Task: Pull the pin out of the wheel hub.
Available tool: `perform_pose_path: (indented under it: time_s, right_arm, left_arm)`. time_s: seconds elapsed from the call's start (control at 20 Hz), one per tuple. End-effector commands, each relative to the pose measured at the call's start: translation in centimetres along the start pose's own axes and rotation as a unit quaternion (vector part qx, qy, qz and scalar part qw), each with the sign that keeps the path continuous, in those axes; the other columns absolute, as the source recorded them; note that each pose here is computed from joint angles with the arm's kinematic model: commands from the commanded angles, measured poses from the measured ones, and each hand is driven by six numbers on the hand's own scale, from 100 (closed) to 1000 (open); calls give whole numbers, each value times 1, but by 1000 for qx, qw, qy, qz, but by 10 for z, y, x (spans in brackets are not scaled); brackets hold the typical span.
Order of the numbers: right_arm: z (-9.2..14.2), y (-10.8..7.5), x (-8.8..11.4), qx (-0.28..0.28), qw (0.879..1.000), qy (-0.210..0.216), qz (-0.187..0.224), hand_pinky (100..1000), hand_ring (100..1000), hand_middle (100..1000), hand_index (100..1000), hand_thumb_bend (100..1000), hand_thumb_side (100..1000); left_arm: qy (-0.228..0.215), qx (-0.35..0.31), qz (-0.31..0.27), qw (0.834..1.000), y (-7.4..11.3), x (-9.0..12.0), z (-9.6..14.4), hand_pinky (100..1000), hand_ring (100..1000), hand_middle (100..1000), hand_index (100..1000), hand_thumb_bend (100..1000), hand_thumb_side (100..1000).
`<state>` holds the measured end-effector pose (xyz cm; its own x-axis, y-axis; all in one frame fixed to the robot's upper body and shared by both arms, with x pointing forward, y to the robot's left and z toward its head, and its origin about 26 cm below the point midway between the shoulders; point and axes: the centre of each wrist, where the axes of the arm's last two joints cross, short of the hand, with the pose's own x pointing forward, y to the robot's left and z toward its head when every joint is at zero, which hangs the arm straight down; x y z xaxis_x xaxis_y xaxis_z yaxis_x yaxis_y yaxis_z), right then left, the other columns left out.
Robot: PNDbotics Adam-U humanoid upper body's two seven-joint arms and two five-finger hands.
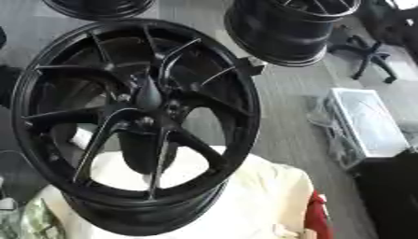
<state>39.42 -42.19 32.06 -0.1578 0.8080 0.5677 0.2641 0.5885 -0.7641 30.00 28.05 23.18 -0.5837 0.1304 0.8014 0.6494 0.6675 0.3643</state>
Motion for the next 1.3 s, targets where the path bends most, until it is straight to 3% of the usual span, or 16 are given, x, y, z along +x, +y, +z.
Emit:
perform_pose_path:
  time_s: [0.05, 0.25, 0.5, 0.55, 0.6, 0.65, 0.7, 0.75, 0.8, 0.85, 1.0, 1.1, 1.3]
  right_arm:
    - [21, -52, -13, -74, 997, 24, 13, 644, 414, 105, 301, 100, 100]
    - [59, -74, -58, -132, 986, 97, 19, 639, 420, 128, 335, 100, 100]
    - [106, -67, -113, -202, 961, 183, 41, 664, 479, 222, 461, 100, 100]
    - [114, -63, -124, -209, 956, 200, 50, 680, 508, 275, 513, 100, 100]
    - [122, -59, -133, -212, 951, 217, 59, 718, 613, 460, 695, 100, 100]
    - [131, -52, -143, -209, 947, 236, 67, 749, 702, 586, 790, 100, 100]
    - [141, -47, -153, -204, 943, 254, 73, 749, 702, 586, 790, 100, 100]
    - [150, -42, -164, -197, 938, 275, 81, 792, 782, 725, 847, 153, 125]
    - [160, -39, -173, -191, 932, 295, 90, 803, 798, 751, 853, 185, 175]
    - [170, -35, -183, -188, 923, 320, 99, 839, 834, 811, 874, 242, 338]
    - [194, -22, -204, -190, 899, 378, 116, 855, 841, 838, 897, 271, 394]
    - [204, -16, -212, -189, 890, 398, 117, 857, 840, 846, 907, 311, 429]
    - [215, -9, -219, -189, 881, 417, 120, 850, 831, 837, 906, 344, 412]
  left_arm:
    - [-7, -4, -14, 1000, 3, 10, -2, 705, 1000, 935, 751, 100, 696]
    - [-6, 3, -18, 1000, 4, 9, 1, 705, 1000, 935, 751, 100, 697]
    - [-9, 11, -25, 1000, 6, 10, 3, 704, 1000, 936, 751, 100, 701]
    - [-8, 11, -26, 1000, 5, 9, 3, 704, 1000, 936, 751, 100, 702]
    - [-7, 12, -26, 1000, 5, 9, 3, 704, 1000, 937, 751, 100, 706]
    - [-5, 12, -26, 1000, 5, 9, 4, 704, 1000, 938, 751, 100, 709]
    - [-3, 12, -27, 1000, 4, 8, 4, 704, 1000, 938, 751, 100, 709]
    - [-1, 12, -27, 1000, 4, 7, 4, 703, 1000, 938, 751, 100, 711]
    - [0, 11, -27, 1000, 4, 7, 4, 703, 1000, 938, 751, 100, 711]
    - [1, 10, -28, 1000, 4, 7, 4, 703, 1000, 938, 751, 100, 710]
    - [3, 9, -28, 1000, 3, 7, 4, 703, 1000, 939, 751, 100, 712]
    - [3, 9, -28, 1000, 3, 7, 4, 703, 1000, 939, 751, 100, 712]
    - [4, 11, -30, 999, 4, 7, 5, 703, 1000, 940, 751, 100, 713]
